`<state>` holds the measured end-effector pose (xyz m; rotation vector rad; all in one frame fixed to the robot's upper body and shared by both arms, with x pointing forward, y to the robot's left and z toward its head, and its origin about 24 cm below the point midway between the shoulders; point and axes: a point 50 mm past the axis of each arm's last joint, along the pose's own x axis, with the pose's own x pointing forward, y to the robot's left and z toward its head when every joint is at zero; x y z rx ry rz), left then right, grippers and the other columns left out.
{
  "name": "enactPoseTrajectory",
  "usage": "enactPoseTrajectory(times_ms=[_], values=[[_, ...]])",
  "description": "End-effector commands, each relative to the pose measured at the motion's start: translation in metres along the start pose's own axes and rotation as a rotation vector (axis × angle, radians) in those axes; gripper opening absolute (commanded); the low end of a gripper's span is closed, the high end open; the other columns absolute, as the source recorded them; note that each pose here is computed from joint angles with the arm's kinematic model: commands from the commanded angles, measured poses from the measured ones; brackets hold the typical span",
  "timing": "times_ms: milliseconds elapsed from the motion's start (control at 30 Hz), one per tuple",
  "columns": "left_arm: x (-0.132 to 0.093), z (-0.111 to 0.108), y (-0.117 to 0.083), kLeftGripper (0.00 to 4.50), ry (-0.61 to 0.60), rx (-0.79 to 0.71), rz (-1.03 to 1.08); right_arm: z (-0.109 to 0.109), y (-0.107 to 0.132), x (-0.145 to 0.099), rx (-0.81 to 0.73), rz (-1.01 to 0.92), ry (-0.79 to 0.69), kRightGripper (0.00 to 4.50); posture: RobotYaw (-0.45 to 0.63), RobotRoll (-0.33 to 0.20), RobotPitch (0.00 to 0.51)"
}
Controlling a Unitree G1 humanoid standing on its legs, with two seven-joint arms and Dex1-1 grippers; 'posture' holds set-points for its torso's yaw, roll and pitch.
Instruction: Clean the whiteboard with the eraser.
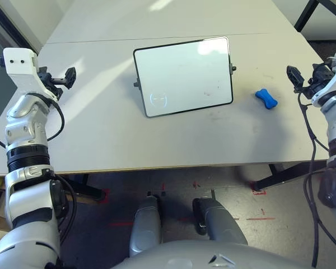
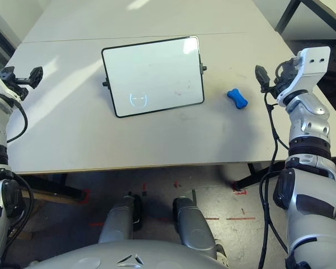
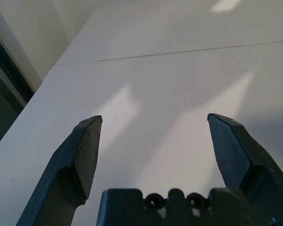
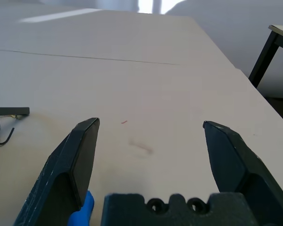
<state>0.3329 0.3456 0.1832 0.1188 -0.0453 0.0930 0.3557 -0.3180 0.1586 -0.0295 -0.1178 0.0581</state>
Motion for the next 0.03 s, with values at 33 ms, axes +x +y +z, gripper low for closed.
enactPoseTrajectory(times_ms=[33], values=[[-0.0008, 0.0030, 0.0052, 4.50, -0.001, 0.029, 0.005, 0.0012, 0.0027, 0.0043, 0.013, -0.013, -0.016, 4.47, -0.04, 0.000, 0.116]])
